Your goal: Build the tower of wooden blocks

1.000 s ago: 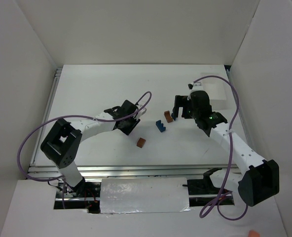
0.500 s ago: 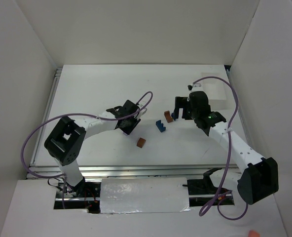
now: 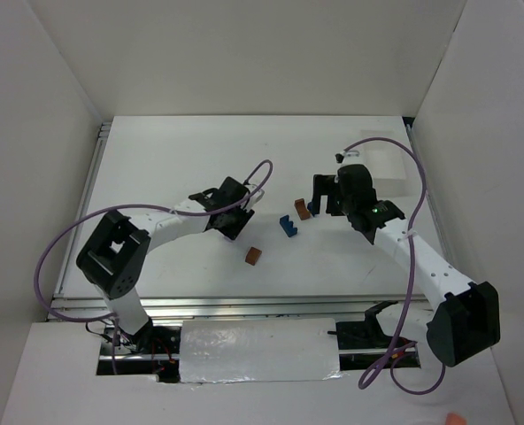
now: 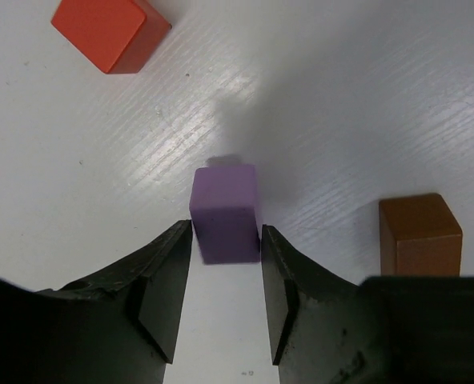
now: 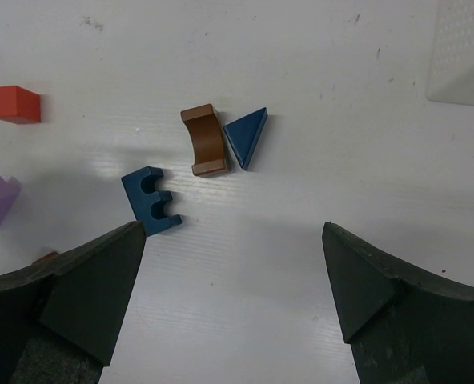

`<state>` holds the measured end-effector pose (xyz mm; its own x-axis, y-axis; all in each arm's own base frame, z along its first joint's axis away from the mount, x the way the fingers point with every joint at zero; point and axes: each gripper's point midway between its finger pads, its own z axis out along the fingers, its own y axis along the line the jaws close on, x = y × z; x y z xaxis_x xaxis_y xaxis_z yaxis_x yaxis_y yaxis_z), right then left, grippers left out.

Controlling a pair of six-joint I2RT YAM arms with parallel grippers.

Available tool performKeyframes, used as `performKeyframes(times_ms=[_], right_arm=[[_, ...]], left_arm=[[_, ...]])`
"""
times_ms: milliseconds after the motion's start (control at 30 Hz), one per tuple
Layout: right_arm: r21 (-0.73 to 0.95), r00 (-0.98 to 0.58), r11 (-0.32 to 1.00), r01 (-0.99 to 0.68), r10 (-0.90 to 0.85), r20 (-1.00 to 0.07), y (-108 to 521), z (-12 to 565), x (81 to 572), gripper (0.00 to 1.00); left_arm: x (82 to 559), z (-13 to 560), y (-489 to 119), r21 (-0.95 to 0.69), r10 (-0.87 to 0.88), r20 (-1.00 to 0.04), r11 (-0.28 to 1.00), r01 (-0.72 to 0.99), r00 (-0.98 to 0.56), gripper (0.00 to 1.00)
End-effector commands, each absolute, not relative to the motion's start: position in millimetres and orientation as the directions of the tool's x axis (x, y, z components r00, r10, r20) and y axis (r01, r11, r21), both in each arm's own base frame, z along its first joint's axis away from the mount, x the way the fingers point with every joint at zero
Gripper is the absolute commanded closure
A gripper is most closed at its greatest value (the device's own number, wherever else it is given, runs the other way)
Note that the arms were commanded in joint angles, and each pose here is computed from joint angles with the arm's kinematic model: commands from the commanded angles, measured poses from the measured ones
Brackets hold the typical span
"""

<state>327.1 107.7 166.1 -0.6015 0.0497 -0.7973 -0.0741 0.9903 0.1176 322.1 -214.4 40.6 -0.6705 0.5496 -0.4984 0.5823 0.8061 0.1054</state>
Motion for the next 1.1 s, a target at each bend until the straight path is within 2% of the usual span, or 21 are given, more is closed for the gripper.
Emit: performKeyframes(times_ms=[0, 100, 267, 300, 433, 467, 500, 633, 767, 933, 1067], right_arm=[[0.114, -0.56, 0.989, -0.098, 0.04, -0.828, 112, 187, 329, 0.0], [0.118, -0.554, 0.987, -0.106, 0.04, -0.831, 114, 189, 327, 0.0], [0.118, -0.549, 0.988, -0.1, 0.044, -0.835, 113, 191, 321, 0.0], [0.119, -0.544, 0.987, -0.104, 0.044, -0.838, 114, 193, 319, 0.0], [0.13, -0.533, 0.987, -0.099, 0.058, -0.844, 112, 196, 315, 0.0], [0.127, -0.531, 0.987, -0.095, 0.057, -0.845, 111, 195, 314, 0.0], [0.132, -0.53, 0.987, -0.089, 0.065, -0.845, 110, 195, 314, 0.0], [0.138, -0.536, 0.989, -0.061, 0.084, -0.84, 106, 191, 311, 0.0], [0.127, -0.547, 0.992, -0.01, 0.1, -0.831, 98, 183, 309, 0.0], [0.123, -0.548, 0.992, 0.025, 0.116, -0.828, 91, 179, 308, 0.0], [0.127, -0.544, 0.992, 0.027, 0.121, -0.83, 88, 181, 308, 0.0]], left_arm=[[327, 70, -224, 0.078, 0.512, -0.586, 0.807, 0.585, -0.628, 0.47], [328, 78, -224, 0.081, 0.508, -0.601, 0.807, 0.585, -0.617, 0.37], [329, 88, -222, 0.09, 0.5, -0.615, 0.813, 0.575, -0.611, 0.29], [329, 92, -223, 0.082, 0.492, -0.623, 0.814, 0.575, -0.608, 0.2], [320, 106, -229, 0.028, 0.454, -0.66, 0.811, 0.584, -0.599, 0.14], [316, 109, -233, 0.007, 0.44, -0.667, 0.81, 0.586, -0.601, 0.1], [310, 112, -240, -0.023, 0.433, -0.675, 0.797, 0.604, -0.598, 0.01], [286, 112, -266, -0.101, 0.424, -0.678, 0.755, 0.648, -0.601, 0.01], [277, 103, -278, -0.148, 0.388, -0.651, 0.778, 0.61, -0.653, 0.01], [267, 80, -293, -0.124, 0.42, -0.609, 0.788, 0.603, -0.673, 0.01], [265, 67, -298, -0.108, 0.445, -0.581, 0.788, 0.606, -0.682, 0.13]])
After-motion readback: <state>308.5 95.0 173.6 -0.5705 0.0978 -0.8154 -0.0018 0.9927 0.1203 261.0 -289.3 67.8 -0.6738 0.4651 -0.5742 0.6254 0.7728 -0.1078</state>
